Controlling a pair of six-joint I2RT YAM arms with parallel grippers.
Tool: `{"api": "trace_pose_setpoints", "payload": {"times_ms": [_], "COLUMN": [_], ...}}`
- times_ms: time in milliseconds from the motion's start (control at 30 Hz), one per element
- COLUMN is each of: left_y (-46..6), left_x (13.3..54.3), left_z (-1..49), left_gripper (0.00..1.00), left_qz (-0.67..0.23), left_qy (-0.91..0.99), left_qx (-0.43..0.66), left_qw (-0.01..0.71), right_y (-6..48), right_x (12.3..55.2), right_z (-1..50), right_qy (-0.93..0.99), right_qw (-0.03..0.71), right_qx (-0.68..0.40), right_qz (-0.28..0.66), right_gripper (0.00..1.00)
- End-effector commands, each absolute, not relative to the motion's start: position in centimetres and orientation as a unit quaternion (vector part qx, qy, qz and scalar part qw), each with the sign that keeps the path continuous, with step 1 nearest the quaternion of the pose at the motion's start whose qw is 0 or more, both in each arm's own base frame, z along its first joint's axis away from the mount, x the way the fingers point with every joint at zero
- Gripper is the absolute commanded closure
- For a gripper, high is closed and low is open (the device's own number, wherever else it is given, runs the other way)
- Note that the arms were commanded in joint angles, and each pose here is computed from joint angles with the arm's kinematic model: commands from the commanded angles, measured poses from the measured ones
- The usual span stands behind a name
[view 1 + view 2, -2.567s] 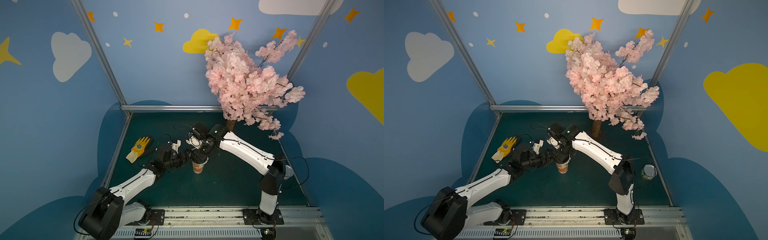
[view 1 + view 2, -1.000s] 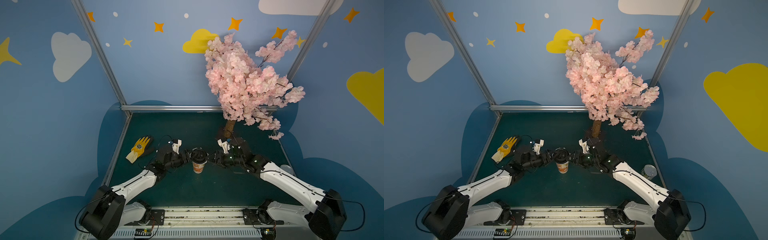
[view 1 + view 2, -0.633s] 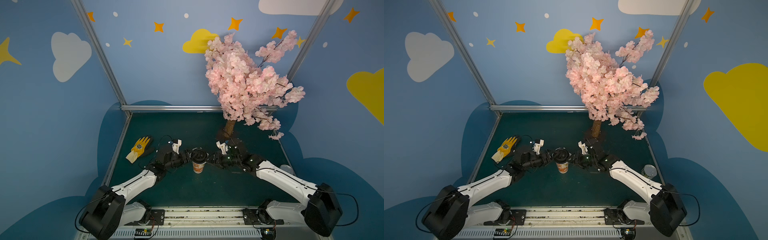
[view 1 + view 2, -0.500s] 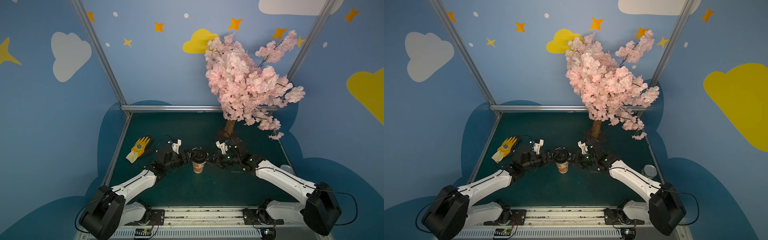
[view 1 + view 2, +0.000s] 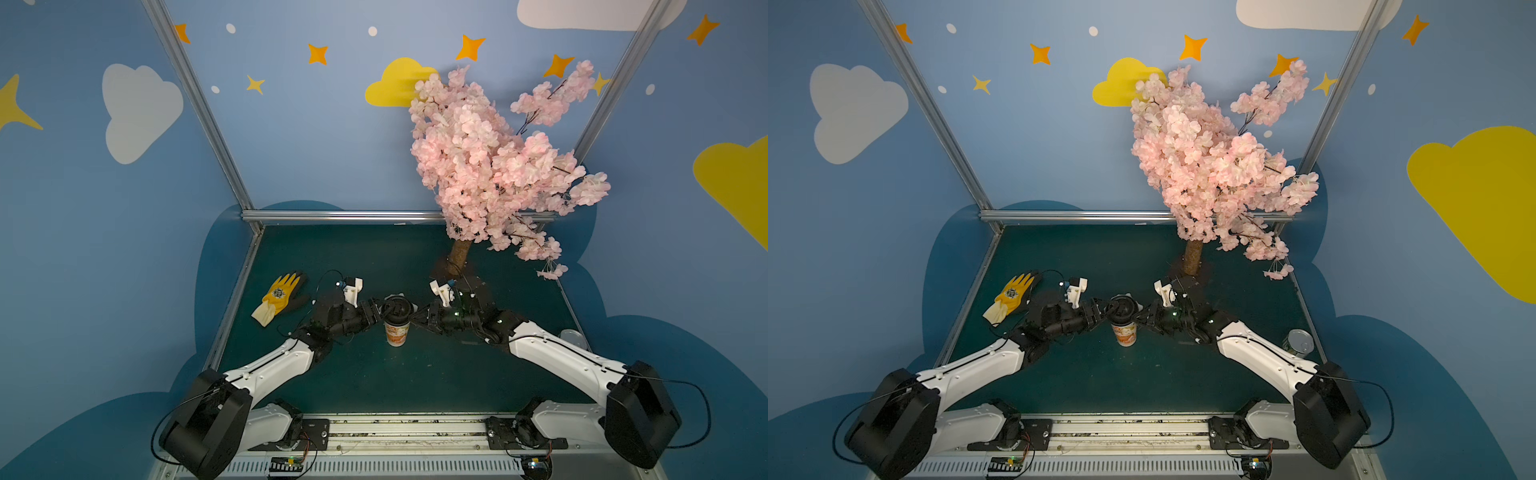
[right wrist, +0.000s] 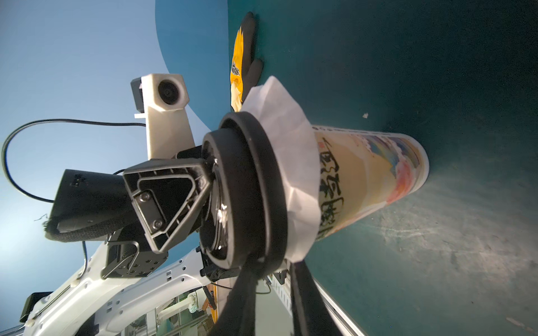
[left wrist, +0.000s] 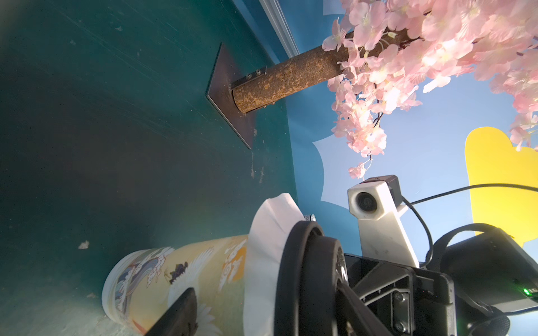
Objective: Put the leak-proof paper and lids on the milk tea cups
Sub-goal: Secure the cup lid on the cup.
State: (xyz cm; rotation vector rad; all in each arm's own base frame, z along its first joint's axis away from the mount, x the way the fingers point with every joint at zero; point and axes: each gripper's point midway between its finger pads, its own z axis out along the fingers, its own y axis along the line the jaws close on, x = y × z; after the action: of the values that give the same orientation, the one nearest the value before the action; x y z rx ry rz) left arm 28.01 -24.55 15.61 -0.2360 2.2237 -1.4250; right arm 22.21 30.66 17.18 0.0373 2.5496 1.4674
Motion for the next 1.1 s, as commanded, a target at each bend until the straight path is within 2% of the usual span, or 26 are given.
{"api": "trace_pose_setpoints", "payload": {"times_ms": [0,167,333,433,833,1067], "left_y": [-22.2,-22.3,-22.3,-22.3,-22.5,-22.6], "left_x": [24.0,24.0,23.9,23.9,23.9,23.9], "left_z": [6.2,6.2,6.3,6.4,6.6,6.7], "left_gripper": [0.28,0.28,0.28,0.28,0.29,0.28], "left_qz": [-0.416,-0.417,-0.418,-0.418,-0.421,-0.425], "left_qy": [0.890,0.890,0.890,0.889,0.889,0.888], "left_qx": [-0.138,-0.138,-0.136,-0.136,-0.132,-0.130], "left_qw": [0.124,0.122,0.123,0.124,0.124,0.122], "right_y": [27.4,27.6,30.4,30.4,29.4,30.5], "right_x": [21.0,21.2,21.7,21.9,26.0,26.9], "right_z": [8.6,9.9,18.6,21.9,21.9,21.0], "right_qy": [0.922,0.922,0.860,0.845,0.849,0.853], "right_qw": [0.045,0.058,0.131,0.163,0.170,0.151], "right_qx": [0.078,0.055,-0.063,-0.093,-0.054,-0.062], "right_qz": [0.377,0.380,0.489,0.501,0.497,0.495], "right_gripper": [0.79,0.78,0.66,0.64,0.70,0.68]}}
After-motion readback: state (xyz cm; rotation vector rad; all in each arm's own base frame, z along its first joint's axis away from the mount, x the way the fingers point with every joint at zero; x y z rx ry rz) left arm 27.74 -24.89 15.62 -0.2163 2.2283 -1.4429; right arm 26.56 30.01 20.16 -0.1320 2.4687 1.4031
